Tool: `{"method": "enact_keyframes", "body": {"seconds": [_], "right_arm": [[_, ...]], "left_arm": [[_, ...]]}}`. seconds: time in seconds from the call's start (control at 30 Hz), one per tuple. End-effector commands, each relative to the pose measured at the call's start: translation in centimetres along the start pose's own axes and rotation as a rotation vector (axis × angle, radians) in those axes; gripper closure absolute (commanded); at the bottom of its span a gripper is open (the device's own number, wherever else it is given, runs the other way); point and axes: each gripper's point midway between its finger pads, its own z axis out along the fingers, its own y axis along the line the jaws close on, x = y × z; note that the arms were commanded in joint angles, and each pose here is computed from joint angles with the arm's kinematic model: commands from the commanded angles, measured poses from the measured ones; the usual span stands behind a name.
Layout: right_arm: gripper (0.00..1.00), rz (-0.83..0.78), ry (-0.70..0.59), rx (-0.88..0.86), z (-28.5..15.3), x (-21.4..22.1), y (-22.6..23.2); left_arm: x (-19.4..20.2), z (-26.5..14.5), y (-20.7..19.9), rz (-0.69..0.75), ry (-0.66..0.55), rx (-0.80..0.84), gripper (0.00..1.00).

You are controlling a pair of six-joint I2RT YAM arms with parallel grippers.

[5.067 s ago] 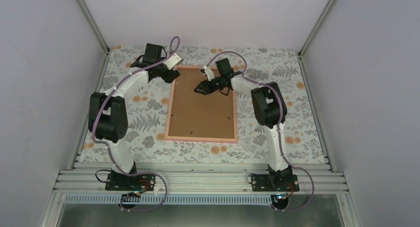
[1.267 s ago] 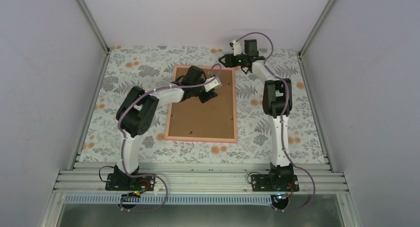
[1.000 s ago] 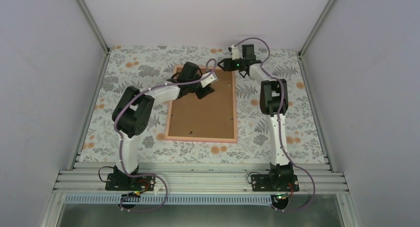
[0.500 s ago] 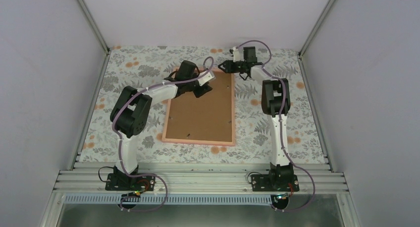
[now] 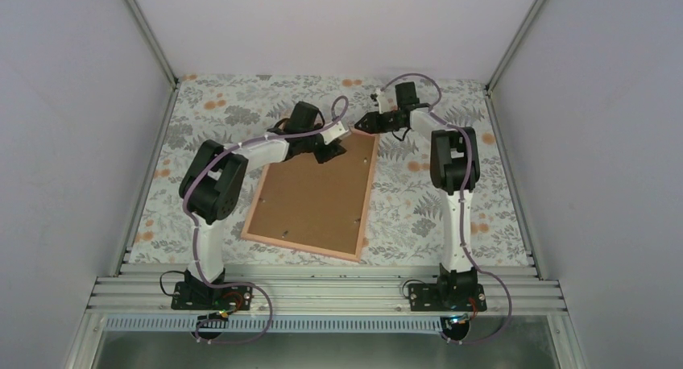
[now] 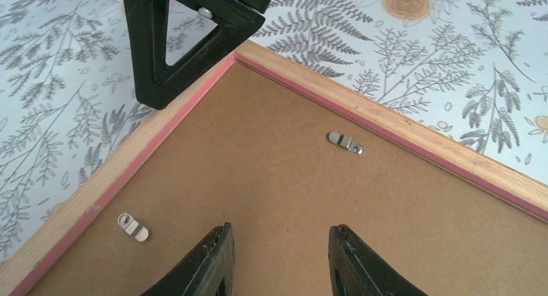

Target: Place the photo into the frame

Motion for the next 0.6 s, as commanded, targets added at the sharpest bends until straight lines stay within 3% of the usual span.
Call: {"method": "enact_keyframes", "body": {"seconds": [0.0, 0.23, 0.4, 0.57], "right_arm": [[0.57, 0.010, 0.108, -0.017, -0.8, 2.6, 2.5], [0.56, -0.045, 0.061, -0.073, -3.1, 0.3, 6.8], [0.57, 0.018, 0.106, -0.127, -2.4, 2.3, 8.1], [0.64, 0.109, 0.174, -0.106, -0.5, 5.1, 6.2]], "left_arm": [[-1.2, 0.2, -2.2, 0.080, -0.047, 0.067, 0.62], [-0.1, 2.5, -3.8, 0.120, -0.029, 0.103, 0.62], [0.3, 3.5, -4.3, 0.128, -0.026, 0.116, 0.62], [0.6, 4.4, -5.0, 0.148, -0.016, 0.115, 0.62]]}}
